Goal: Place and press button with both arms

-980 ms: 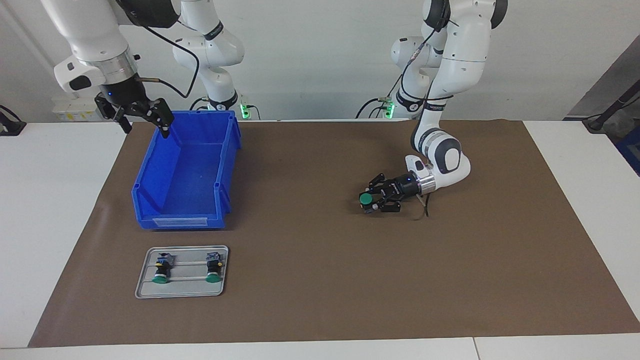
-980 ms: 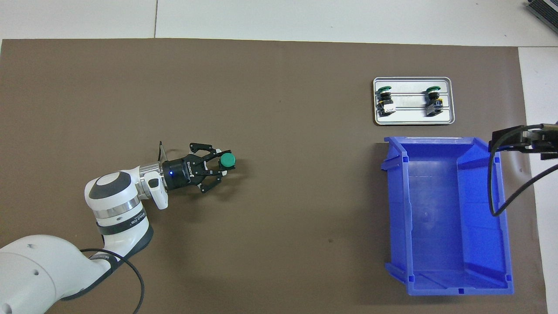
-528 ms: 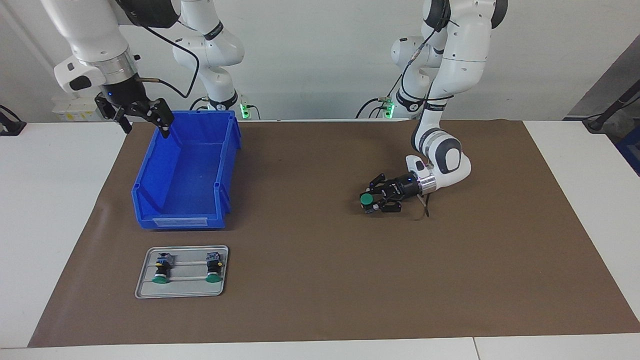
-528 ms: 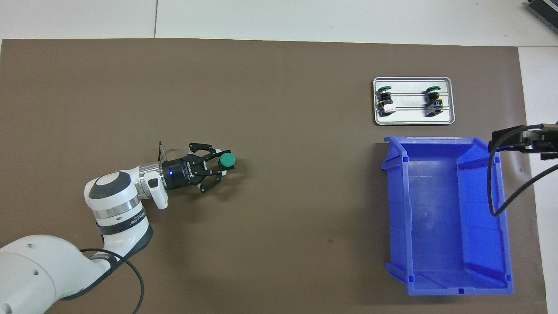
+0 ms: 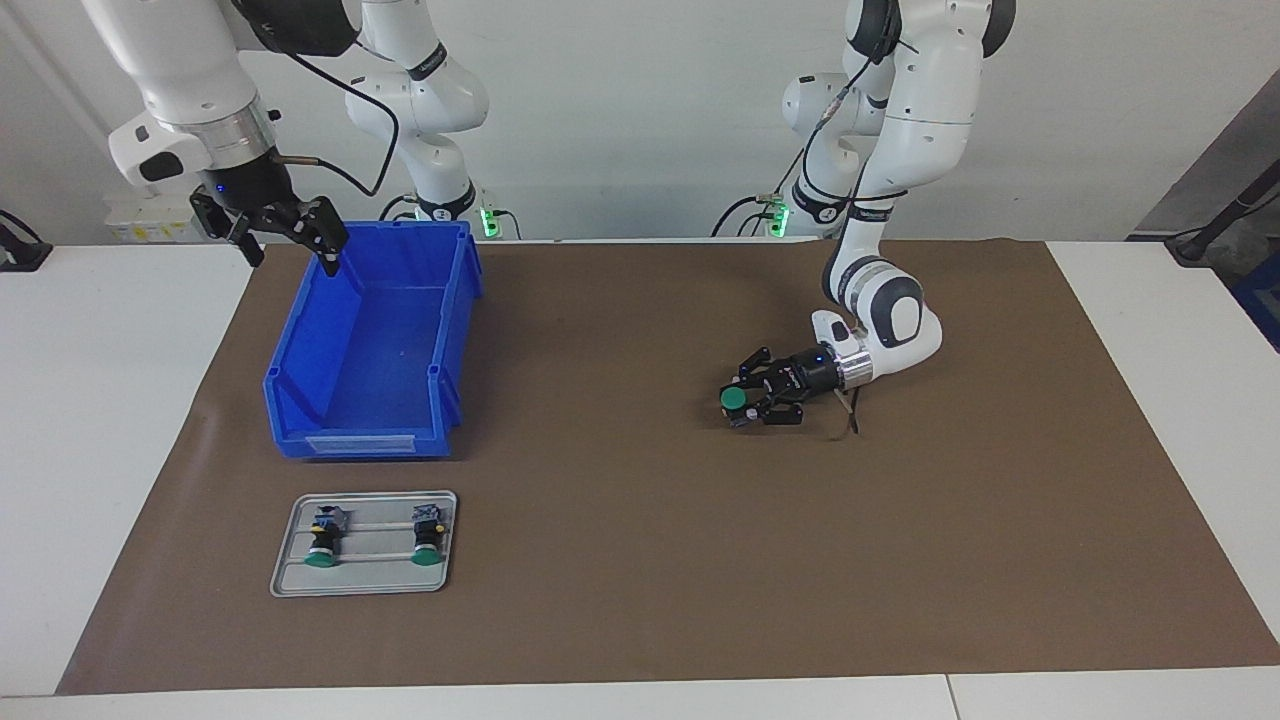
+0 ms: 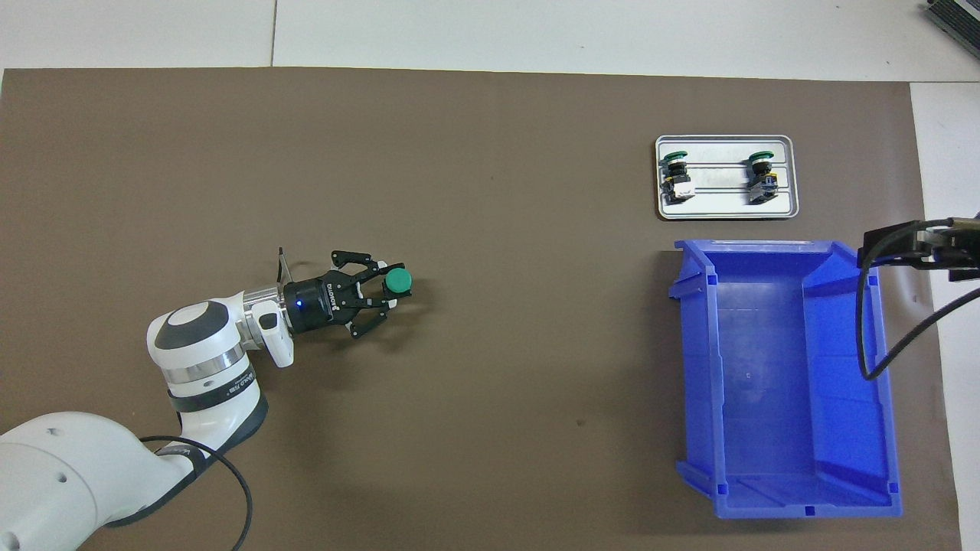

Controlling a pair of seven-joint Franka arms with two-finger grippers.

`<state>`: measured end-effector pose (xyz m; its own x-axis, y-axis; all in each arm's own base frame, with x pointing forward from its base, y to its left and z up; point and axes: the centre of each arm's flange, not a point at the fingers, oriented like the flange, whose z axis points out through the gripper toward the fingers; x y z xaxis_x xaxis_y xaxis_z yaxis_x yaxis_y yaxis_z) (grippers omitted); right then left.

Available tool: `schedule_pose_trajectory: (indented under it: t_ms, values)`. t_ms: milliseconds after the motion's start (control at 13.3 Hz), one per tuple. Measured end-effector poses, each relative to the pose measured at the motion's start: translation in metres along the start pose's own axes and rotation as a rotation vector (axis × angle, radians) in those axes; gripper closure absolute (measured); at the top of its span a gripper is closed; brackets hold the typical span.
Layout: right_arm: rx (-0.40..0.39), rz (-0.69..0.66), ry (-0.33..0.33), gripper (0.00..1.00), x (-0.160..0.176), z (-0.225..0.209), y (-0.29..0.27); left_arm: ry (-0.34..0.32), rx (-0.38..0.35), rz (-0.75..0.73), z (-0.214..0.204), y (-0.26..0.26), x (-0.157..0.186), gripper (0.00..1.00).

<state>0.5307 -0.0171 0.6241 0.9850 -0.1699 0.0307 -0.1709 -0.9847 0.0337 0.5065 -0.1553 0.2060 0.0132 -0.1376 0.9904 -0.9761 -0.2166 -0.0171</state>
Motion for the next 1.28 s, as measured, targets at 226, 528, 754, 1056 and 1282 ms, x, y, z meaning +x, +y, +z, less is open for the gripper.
schedule_pose_trajectory:
  t_ms: [226, 528, 754, 1056, 1282]
  values:
    - [0.0, 0.0, -0.001, 0.0, 0.0, 0.0, 0.0, -0.003, 0.0, 0.003, -0.002, -0.001, -0.001, 0.38]
    - [0.0, 0.0, -0.001, 0.0, 0.0, 0.0, 0.0, -0.006, 0.007, 0.003, -0.008, -0.004, -0.002, 0.31]
    - [0.0, 0.0, -0.002, 0.0, 0.0, 0.001, 0.0, 0.009, 0.019, 0.004, -0.017, -0.009, -0.001, 0.31]
    - [0.0, 0.0, -0.002, 0.0, 0.0, 0.001, 0.0, 0.028, 0.017, 0.012, -0.021, -0.019, 0.006, 0.37]
    - [0.0, 0.0, -0.002, 0.0, 0.0, 0.001, 0.0, 0.015, -0.022, 0.002, -0.027, -0.036, 0.02, 0.4]
